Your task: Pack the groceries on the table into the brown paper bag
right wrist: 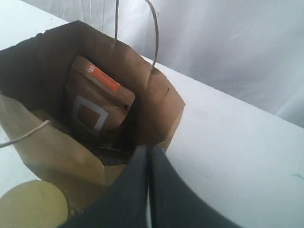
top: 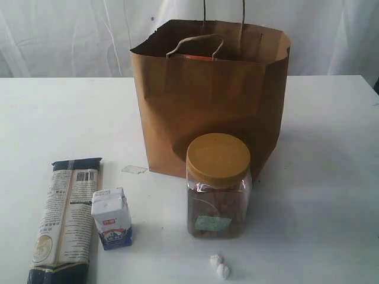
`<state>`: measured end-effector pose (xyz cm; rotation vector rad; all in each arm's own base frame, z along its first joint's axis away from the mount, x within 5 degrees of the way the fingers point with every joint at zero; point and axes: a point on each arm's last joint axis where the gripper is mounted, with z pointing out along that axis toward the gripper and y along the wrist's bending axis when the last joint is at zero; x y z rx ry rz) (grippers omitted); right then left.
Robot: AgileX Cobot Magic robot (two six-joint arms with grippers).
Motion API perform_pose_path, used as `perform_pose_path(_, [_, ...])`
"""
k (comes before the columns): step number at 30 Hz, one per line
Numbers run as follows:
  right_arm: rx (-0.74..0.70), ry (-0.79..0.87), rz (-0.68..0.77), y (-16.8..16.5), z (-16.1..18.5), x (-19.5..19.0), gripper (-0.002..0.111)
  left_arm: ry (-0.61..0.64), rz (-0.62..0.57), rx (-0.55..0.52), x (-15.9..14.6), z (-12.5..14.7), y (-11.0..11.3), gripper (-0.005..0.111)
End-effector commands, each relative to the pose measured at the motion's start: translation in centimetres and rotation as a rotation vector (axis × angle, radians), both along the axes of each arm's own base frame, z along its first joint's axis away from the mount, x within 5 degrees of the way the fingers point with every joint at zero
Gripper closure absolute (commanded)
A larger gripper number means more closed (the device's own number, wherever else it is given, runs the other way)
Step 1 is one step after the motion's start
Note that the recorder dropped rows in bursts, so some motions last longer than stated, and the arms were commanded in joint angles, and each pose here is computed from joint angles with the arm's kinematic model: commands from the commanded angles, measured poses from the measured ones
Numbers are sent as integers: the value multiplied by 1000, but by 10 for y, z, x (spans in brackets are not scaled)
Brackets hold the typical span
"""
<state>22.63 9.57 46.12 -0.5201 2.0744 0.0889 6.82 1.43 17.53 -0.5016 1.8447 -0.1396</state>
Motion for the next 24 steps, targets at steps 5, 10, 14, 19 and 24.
perform_pose_path(5, [29, 71, -31, -22, -34, -46, 108, 1, -1, 13, 0, -2, 0, 107])
perform_pose_path(10, [49, 180, -19, -26, -89, -67, 108, 1, -1, 13, 0, -2, 0, 107])
perform_pose_path(14, [-29, 345, -30, -31, -145, -77, 108, 1, -1, 13, 0, -2, 0, 107])
perform_pose_path(19, [-67, 447, 28, -29, -199, -85, 108, 1, -1, 13, 0, -2, 0, 107])
perform_pose_path(24, [58, 542, 318, -2, -220, -92, 108, 1, -1, 13, 0, -2, 0, 107])
